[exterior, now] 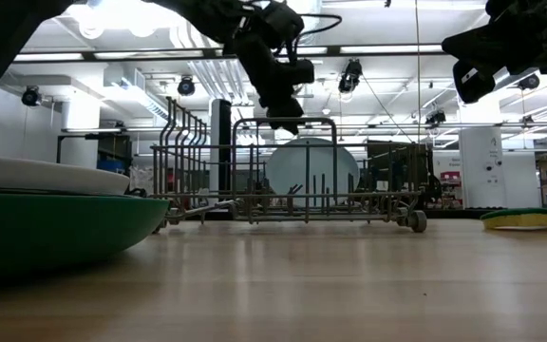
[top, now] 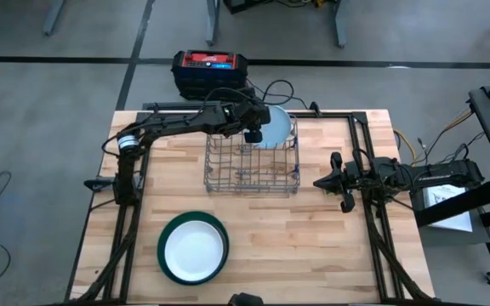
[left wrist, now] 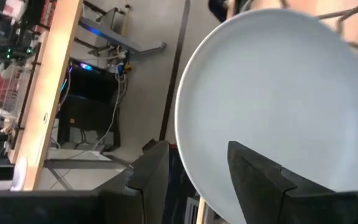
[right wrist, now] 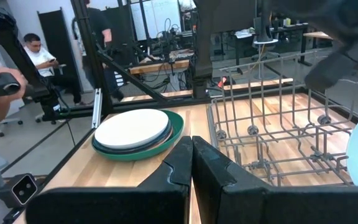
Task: Sort dishes
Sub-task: Put the white plate in the dishwasher rack
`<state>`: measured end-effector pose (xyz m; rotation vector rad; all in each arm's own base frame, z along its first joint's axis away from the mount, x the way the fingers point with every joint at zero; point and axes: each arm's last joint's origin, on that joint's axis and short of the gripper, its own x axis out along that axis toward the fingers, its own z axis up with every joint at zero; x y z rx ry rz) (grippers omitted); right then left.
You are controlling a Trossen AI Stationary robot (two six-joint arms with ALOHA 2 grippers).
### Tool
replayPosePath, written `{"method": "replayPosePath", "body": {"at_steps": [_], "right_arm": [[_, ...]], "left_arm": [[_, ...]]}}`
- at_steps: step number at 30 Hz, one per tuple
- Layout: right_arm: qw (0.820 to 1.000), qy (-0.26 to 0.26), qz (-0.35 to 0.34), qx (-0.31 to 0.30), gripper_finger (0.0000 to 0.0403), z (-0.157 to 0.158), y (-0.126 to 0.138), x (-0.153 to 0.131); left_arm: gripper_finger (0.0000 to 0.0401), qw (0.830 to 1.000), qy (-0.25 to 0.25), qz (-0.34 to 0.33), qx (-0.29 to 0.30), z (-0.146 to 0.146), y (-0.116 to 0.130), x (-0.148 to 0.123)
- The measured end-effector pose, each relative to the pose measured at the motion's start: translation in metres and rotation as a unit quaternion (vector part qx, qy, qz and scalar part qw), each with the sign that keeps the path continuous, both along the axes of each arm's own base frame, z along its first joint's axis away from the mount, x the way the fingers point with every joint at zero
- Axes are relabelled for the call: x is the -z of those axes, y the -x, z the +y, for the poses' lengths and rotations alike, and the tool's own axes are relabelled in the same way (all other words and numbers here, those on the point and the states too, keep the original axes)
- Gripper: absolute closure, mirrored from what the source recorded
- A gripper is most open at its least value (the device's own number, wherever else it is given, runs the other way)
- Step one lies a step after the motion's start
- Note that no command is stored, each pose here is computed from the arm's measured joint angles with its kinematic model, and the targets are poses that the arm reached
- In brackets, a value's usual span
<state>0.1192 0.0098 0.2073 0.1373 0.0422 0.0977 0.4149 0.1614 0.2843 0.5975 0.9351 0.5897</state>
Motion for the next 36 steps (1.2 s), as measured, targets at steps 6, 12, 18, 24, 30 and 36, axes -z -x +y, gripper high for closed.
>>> {"method": "replayPosePath", "body": {"at_steps": [6,12,18,24,30,36], "right_arm": [[1.0,0.002,-0.001,0.0,0.0403,0.0,0.0,0.0],[1.0,0.003,-0.024,0.017,0.0403,-0.001,0.0,-0.005],[0.998,0.01,-0.052,0.025,0.0403,-0.001,0.001,-0.01],[0.998,0.009,-0.051,0.025,0.0403,-0.001,0.001,-0.01],[0.997,-0.07,-0.037,0.024,0.0403,-0.001,0.0,-0.008],[0.988,-0.148,-0.04,0.022,0.0403,-0.001,0.0,-0.01]], "left_arm": [[0.0247,0.999,0.012,0.024,0.029,-0.035,0.017,-0.028],[0.0247,0.985,0.148,0.046,0.077,-0.087,0.052,-0.052],[0.0256,0.958,0.262,0.06,0.099,-0.155,0.081,-0.068],[0.0279,0.96,0.236,0.069,0.137,-0.23,0.103,-0.076],[0.0285,0.953,0.257,0.063,0.145,-0.274,0.132,-0.078],[0.0285,0.951,0.28,0.065,0.113,-0.301,0.152,-0.057]]}}
